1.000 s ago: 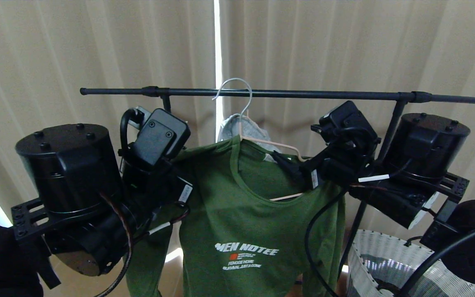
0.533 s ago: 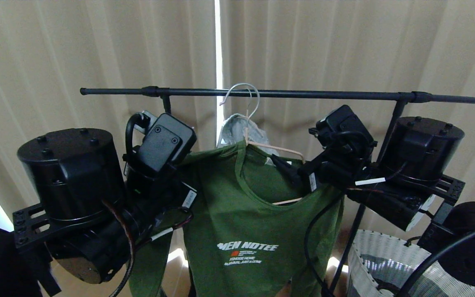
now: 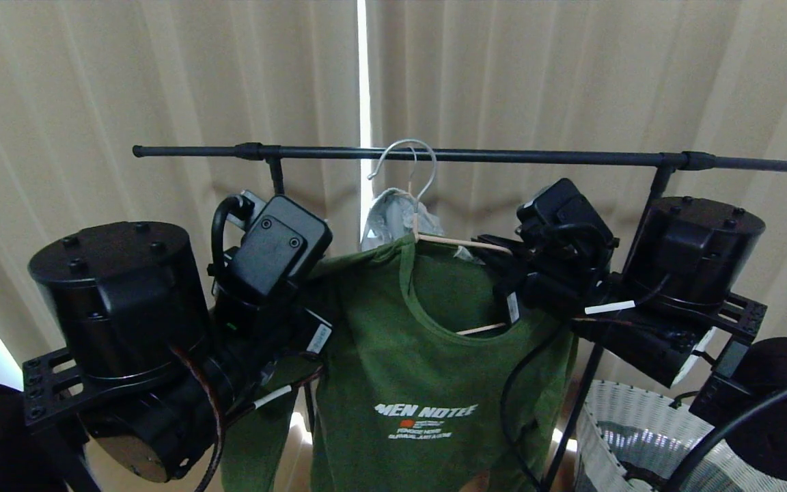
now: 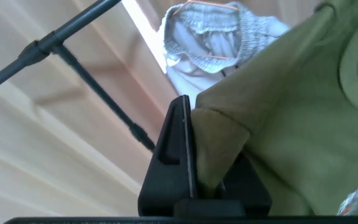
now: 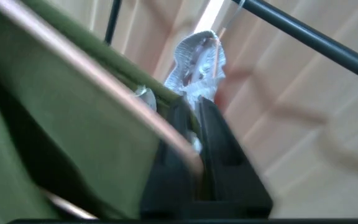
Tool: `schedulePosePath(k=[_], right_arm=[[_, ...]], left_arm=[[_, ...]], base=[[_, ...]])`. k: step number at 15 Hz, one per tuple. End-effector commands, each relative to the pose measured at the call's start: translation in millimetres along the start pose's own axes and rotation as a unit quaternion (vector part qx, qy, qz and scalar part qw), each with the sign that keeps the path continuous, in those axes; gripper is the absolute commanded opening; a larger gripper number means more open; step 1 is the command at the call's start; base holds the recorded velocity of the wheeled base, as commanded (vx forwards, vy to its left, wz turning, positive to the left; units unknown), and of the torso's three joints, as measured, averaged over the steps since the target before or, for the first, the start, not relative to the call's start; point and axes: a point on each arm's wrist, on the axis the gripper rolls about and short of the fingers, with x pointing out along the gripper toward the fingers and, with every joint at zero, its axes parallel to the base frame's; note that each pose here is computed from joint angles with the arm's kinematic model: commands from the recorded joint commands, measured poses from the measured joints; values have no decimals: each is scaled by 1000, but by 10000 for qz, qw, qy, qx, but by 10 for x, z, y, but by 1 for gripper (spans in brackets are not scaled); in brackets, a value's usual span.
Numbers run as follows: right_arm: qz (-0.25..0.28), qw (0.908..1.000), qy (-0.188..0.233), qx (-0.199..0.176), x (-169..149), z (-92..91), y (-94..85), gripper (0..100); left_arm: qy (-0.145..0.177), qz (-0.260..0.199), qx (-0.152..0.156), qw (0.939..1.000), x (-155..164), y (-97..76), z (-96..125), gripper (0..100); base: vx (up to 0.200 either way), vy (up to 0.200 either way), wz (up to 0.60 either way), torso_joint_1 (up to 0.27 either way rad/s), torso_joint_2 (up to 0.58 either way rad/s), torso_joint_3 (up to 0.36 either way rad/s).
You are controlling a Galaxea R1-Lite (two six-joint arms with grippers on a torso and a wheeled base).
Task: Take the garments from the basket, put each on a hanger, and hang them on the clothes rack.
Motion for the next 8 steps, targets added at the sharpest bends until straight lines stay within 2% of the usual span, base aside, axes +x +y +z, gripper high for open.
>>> schedulePosePath(k=[1, 6, 7, 8], right_arm=[[-54, 10000, -7, 14, -1, 4, -12, 0], [-44, 10000, -2, 13, -19, -10, -4, 0], [-49, 10000, 8, 12, -29, -15, -9, 0], [-59, 10000, 3, 13, -52, -12, -13, 0]], left_arm=[[9, 32, -9, 10000, -2, 8, 2, 0], [59, 8, -12, 10000, -15, -1, -31, 0], [46, 14, -19, 10000, -21, 5, -26, 100], [24, 16, -52, 10000, -32, 11, -16, 100]], base=[[0, 0, 0, 0, 0, 0], [0, 0, 0, 0, 0, 0], [0, 0, 0, 0, 0, 0], [0, 0, 0, 0, 0, 0]])
